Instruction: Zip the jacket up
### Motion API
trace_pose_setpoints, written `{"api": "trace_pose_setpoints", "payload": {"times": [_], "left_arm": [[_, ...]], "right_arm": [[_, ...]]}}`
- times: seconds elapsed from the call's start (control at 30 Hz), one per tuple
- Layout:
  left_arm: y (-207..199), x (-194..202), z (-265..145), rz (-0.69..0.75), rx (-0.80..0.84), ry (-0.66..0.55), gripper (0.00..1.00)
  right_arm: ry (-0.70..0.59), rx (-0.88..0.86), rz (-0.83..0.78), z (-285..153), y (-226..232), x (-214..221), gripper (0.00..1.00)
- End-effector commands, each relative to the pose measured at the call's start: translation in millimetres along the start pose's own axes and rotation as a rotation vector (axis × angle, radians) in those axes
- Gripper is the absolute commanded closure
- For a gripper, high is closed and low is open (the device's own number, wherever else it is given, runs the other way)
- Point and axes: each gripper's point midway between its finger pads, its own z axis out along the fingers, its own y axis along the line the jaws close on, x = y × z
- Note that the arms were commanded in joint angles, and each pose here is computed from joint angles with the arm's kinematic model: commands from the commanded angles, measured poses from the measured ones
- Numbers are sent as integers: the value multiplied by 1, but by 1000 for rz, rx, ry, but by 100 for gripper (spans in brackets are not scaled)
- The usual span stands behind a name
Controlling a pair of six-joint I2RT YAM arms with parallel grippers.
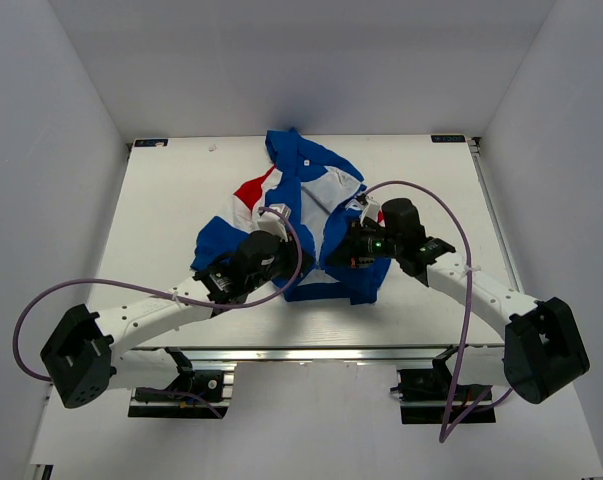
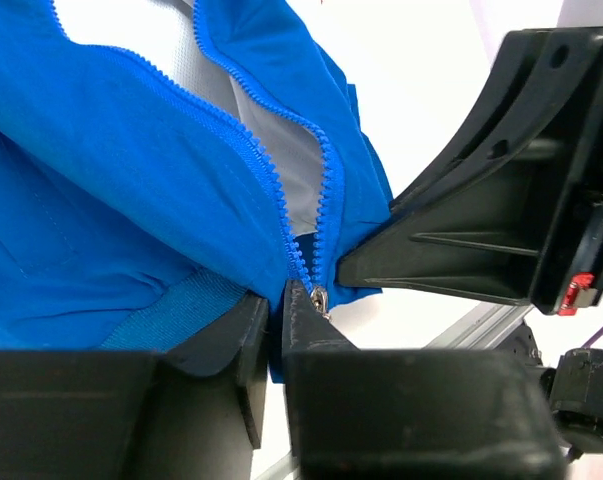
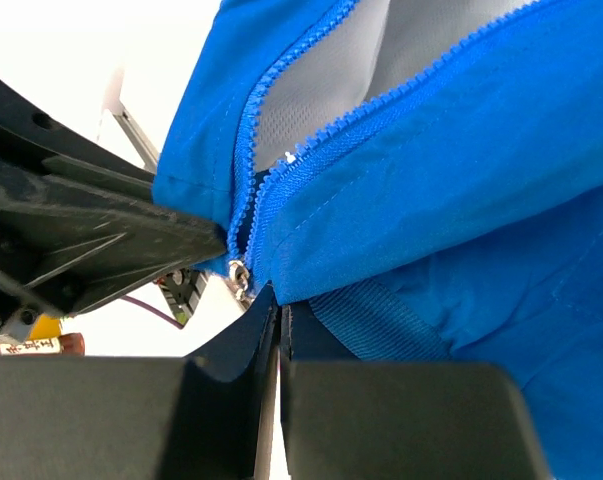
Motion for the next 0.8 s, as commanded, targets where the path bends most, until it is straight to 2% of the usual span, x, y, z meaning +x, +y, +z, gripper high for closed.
{"api": "trace_pose_setpoints", "payload": {"times": [0.0,0.13,0.37,0.77], "left_arm": [[-15,-16,-8,-18,36,-40,76],[-17,-15,-12,-33,57,-50,68],[-18,-15,-13,-31,75,-53,63],[-22,-5,-5,-19,89,-3,65]], "right_arm": [[-30,-4,-22,0,3,-5,100],[-26,3,1,2,0,-3,100],[-28,-11,19,2,3,-5,100],[-53,-22,19,1,9,-11,100]]}}
